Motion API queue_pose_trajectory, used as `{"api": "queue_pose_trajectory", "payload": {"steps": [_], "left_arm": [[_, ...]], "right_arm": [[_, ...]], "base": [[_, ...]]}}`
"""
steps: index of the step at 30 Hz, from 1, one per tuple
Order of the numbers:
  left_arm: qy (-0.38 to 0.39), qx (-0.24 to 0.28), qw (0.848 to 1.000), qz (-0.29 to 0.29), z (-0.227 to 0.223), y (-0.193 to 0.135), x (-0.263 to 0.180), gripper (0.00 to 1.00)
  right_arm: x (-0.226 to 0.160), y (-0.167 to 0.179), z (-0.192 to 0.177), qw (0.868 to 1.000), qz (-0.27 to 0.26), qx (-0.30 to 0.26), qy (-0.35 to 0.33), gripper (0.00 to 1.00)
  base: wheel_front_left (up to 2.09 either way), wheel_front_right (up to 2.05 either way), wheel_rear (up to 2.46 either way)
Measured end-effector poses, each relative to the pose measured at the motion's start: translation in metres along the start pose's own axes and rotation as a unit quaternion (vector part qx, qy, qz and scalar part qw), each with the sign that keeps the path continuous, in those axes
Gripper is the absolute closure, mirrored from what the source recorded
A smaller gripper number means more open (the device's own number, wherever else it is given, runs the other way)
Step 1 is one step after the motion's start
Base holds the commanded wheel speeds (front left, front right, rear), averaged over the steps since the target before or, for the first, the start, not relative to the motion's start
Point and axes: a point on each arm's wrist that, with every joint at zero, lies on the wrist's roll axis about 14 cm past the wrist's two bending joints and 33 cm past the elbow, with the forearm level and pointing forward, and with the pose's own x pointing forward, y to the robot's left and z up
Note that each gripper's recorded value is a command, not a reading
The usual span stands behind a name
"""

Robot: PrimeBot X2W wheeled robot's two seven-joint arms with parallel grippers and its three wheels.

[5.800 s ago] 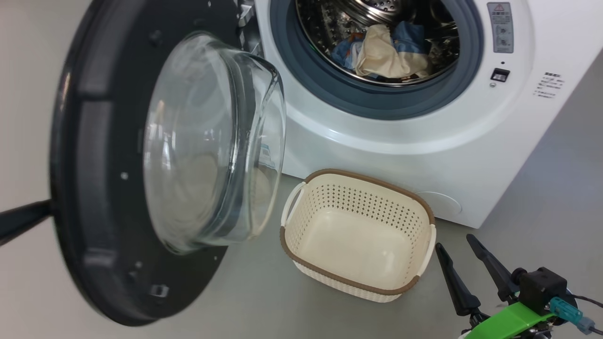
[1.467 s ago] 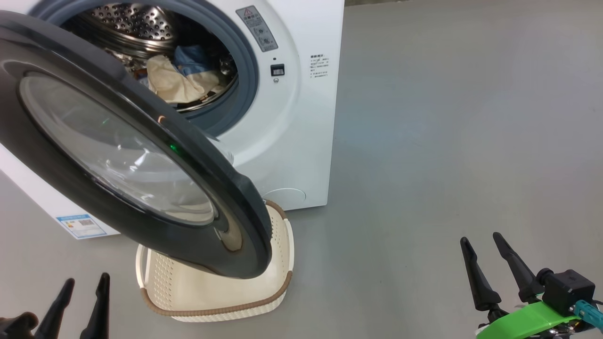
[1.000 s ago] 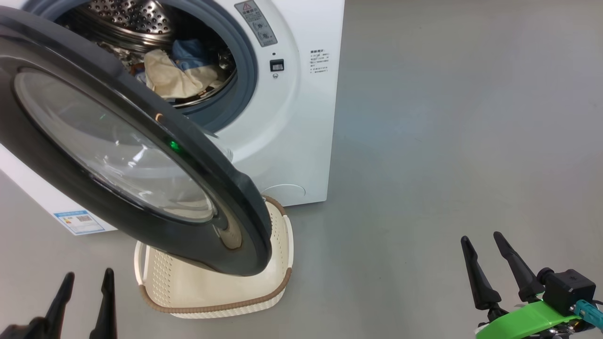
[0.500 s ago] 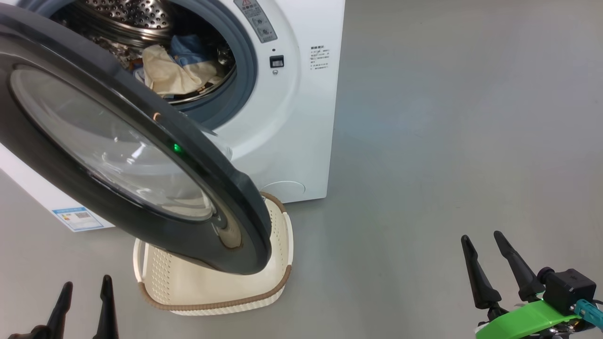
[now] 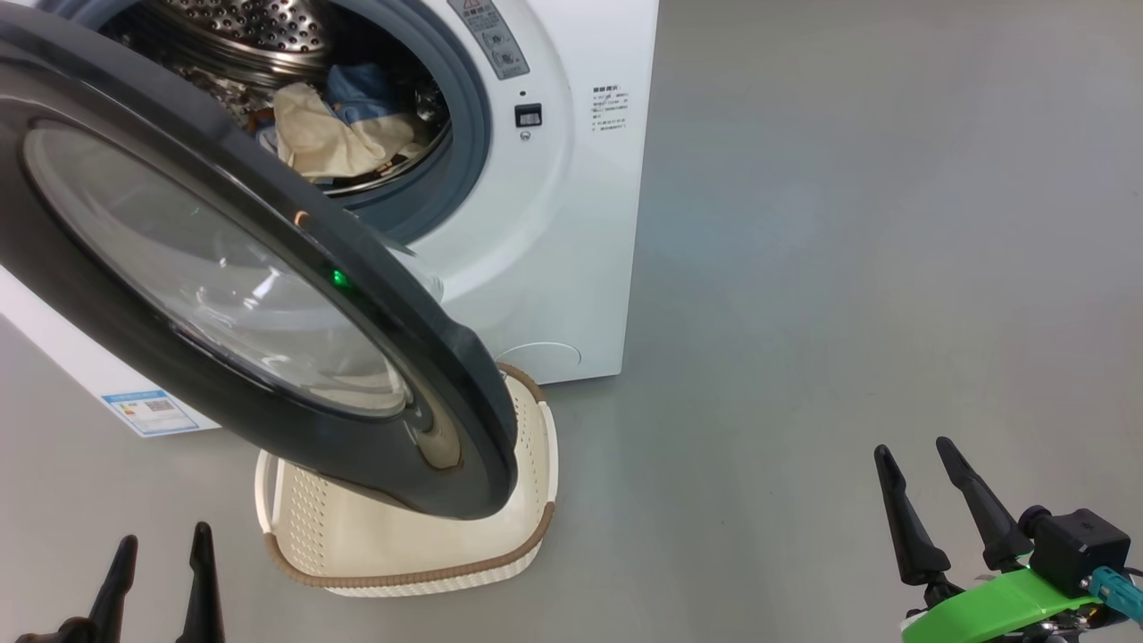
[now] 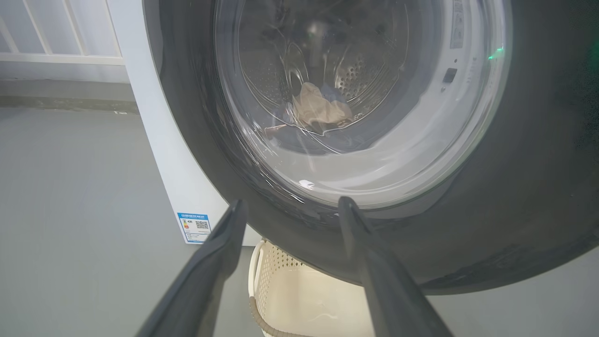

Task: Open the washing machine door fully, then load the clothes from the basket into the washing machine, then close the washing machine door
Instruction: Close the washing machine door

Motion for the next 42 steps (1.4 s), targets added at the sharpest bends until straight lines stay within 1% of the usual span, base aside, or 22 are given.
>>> {"api": "queue_pose_trajectory", "payload": {"steps": [15, 16, 17, 18, 19, 20, 23, 26, 29, 32, 35, 37, 42], "left_arm": [[-0.004, -0.004, 1.000, 0.005, 0.002, 0.001, -0.004, 0.00], [-0.003, -0.005, 1.000, 0.006, 0.001, 0.001, -0.005, 0.00], [-0.001, -0.006, 1.000, 0.007, 0.000, 0.001, -0.007, 0.00], [0.000, -0.007, 1.000, 0.008, -0.001, 0.001, -0.008, 0.00], [0.001, -0.009, 1.000, 0.009, -0.002, 0.001, -0.010, 0.00], [0.001, -0.010, 1.000, 0.010, -0.002, 0.001, -0.010, 0.00], [0.000, -0.014, 1.000, 0.016, -0.002, 0.002, -0.013, 0.00], [-0.003, -0.018, 1.000, 0.024, -0.001, 0.005, -0.017, 0.00], [-0.007, -0.022, 0.999, 0.031, 0.001, 0.007, -0.020, 0.00], [-0.011, -0.026, 0.999, 0.037, 0.003, 0.010, -0.024, 0.00], [-0.017, -0.028, 0.998, 0.044, 0.006, 0.012, -0.028, 0.00], [-0.023, -0.030, 0.998, 0.049, 0.010, 0.013, -0.029, 0.00], [-0.035, -0.034, 0.997, 0.056, 0.016, 0.015, -0.034, 0.00]], "right_arm": [[0.002, 0.005, 0.001, 1.000, 0.008, 0.000, -0.002, 0.00], [0.003, 0.006, 0.001, 1.000, 0.010, 0.000, -0.002, 0.06], [0.003, 0.007, 0.001, 1.000, 0.011, 0.000, -0.001, 0.42], [0.004, 0.008, 0.000, 1.000, 0.013, 0.001, -0.001, 0.64], [0.004, 0.010, 0.000, 1.000, 0.016, 0.002, -0.001, 0.91], [0.005, 0.012, -0.001, 1.000, 0.018, 0.003, 0.000, 1.00], [0.010, 0.023, -0.002, 0.999, 0.030, 0.009, -0.001, 1.00], [0.021, 0.035, 0.005, 0.999, 0.046, 0.014, -0.013, 1.00], [0.034, 0.054, 0.017, 0.997, 0.072, 0.021, -0.033, 1.00], [0.048, 0.079, 0.039, 0.992, 0.103, 0.034, -0.067, 1.00], [0.058, 0.109, 0.069, 0.982, 0.145, 0.047, -0.111, 1.00], [0.061, 0.129, 0.090, 0.973, 0.175, 0.052, -0.141, 1.00], [0.052, 0.184, 0.136, 0.941, 0.256, 0.073, -0.207, 1.00]], "base": [[0.00, 0.00, 0.00], [0.00, 0.00, 0.00], [0.00, 0.00, 0.00], [0.00, 0.00, 0.00], [0.00, 0.00, 0.00], [0.00, 0.00, 0.00], [0.00, 0.00, 0.00], [0.00, 0.00, 0.00], [0.00, 0.00, 0.00], [0.00, 0.00, 0.00], [0.00, 0.00, 0.00], [0.00, 0.00, 0.00], [0.00, 0.00, 0.00]]}}
